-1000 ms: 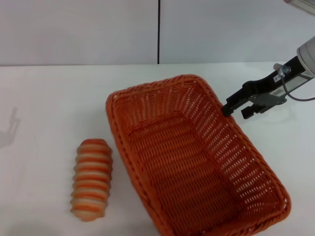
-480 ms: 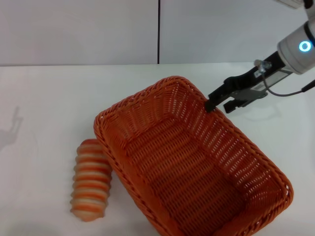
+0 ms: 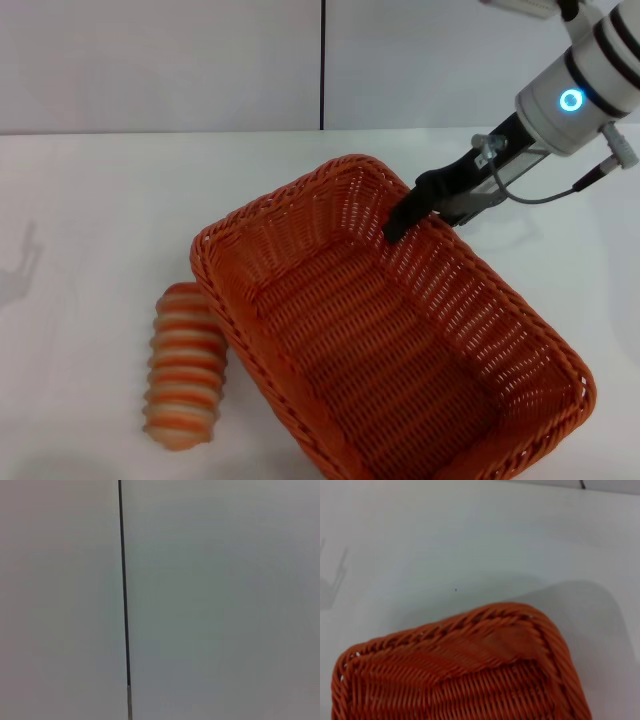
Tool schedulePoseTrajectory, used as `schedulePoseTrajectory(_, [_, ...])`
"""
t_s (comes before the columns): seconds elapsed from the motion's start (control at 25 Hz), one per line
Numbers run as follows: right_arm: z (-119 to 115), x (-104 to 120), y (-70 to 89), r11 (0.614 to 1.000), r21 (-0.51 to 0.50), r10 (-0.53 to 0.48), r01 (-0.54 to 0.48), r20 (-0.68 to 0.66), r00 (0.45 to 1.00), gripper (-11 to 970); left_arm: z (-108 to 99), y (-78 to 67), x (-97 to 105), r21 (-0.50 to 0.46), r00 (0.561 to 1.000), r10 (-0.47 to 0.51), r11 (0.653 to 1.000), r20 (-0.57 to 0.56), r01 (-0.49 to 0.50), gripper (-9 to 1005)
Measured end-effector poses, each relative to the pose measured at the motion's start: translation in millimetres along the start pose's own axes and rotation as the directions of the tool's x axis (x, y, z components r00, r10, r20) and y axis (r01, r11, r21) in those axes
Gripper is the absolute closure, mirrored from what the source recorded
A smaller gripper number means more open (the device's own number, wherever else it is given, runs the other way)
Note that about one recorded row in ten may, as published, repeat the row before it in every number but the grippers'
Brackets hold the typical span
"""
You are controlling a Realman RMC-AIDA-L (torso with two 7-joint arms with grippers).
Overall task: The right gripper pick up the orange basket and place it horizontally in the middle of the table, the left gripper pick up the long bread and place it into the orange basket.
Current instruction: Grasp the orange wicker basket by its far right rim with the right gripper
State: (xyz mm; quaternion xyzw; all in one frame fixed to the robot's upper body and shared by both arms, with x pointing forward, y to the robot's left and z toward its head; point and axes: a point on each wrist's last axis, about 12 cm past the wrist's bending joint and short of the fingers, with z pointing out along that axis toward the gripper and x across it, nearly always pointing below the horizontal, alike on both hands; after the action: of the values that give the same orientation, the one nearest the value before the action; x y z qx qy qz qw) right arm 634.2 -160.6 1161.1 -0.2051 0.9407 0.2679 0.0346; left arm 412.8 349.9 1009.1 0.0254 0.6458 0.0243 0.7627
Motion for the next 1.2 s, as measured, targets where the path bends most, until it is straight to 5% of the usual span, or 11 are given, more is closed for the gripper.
schedulePoseTrajectory(0.36, [21, 9, 4.4, 1.0, -0.001, -0.006, 0.006, -0.048, 0.999, 403, -1, -0.7, 0, -0.002, 1.0, -0.003, 1.0, -0.003, 0.003, 284])
schedulePoseTrajectory(0.72, [18, 8, 3.2, 1.0, 0.005, -0.014, 0.014, -0.03, 0.999, 410, -3, -0.3, 0, -0.004, 1.0, -0.002, 1.0, -0.003, 0.002, 285])
schedulePoseTrajectory(1.2, [16, 6, 3.1, 0.999, 0.008, -0.032, 0.032, -0.004, 0.999, 773, -3, 2.0, 0, -0.02, 1.0, -0.001, 1.0, 0.0, 0.001, 287])
